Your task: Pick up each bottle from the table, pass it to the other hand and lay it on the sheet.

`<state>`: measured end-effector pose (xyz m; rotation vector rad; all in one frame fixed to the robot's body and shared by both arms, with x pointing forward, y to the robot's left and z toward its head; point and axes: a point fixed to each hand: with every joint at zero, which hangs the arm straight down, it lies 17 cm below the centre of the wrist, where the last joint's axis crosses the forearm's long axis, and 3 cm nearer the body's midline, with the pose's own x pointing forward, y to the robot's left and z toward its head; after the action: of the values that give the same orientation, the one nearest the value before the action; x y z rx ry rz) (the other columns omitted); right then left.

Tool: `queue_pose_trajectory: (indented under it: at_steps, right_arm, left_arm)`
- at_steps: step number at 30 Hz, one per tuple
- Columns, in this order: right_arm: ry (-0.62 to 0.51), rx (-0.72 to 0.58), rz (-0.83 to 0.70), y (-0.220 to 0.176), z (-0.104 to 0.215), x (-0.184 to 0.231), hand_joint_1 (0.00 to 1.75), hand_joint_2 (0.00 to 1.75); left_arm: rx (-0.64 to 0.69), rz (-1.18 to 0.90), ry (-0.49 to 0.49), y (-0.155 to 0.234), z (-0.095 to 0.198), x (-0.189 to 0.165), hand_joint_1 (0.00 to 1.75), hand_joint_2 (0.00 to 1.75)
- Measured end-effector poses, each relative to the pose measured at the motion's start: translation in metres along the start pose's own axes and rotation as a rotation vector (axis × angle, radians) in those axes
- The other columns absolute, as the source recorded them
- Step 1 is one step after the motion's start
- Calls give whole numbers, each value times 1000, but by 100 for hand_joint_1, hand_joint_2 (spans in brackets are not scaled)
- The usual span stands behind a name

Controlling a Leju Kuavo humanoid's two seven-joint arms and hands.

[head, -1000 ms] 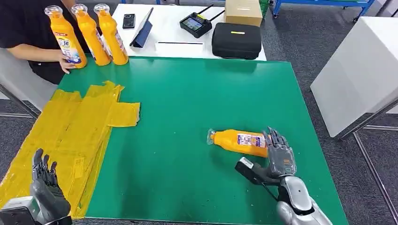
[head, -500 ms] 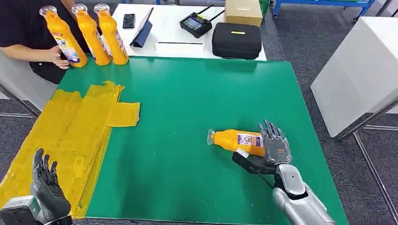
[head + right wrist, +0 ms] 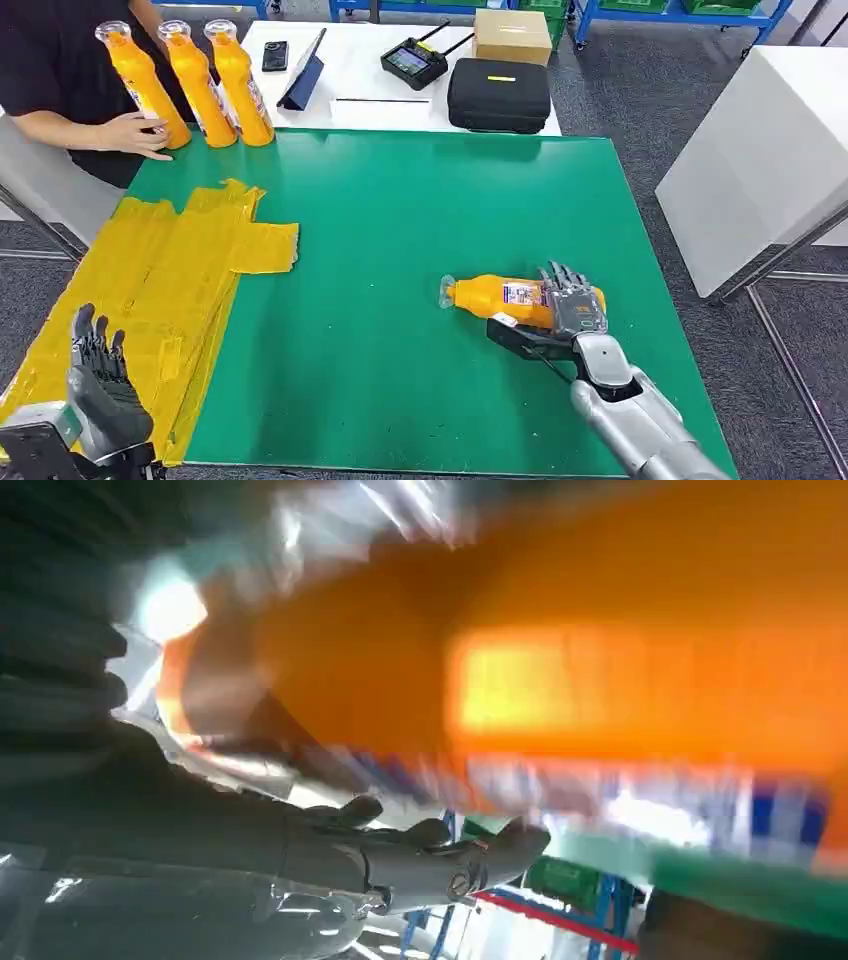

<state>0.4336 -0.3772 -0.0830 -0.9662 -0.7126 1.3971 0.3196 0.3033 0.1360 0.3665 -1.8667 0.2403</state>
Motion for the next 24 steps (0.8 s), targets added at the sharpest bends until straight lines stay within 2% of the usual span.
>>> queue_pose_trajectory:
  at_steps: [5, 13, 24]
  right_arm:
    - [-35, 41, 25, 10, -1, 3, 175, 175]
    - [-70, 132, -33, 21, 1, 0, 175, 175]
    - [-70, 140, -35, 21, 2, -4, 175, 175]
  left_arm:
    - [2, -14, 12, 4, 6, -4, 0, 0]
    - [-19, -19, 26, 1, 14, -3, 0, 0]
    - [-18, -17, 29, 0, 14, -4, 0, 0]
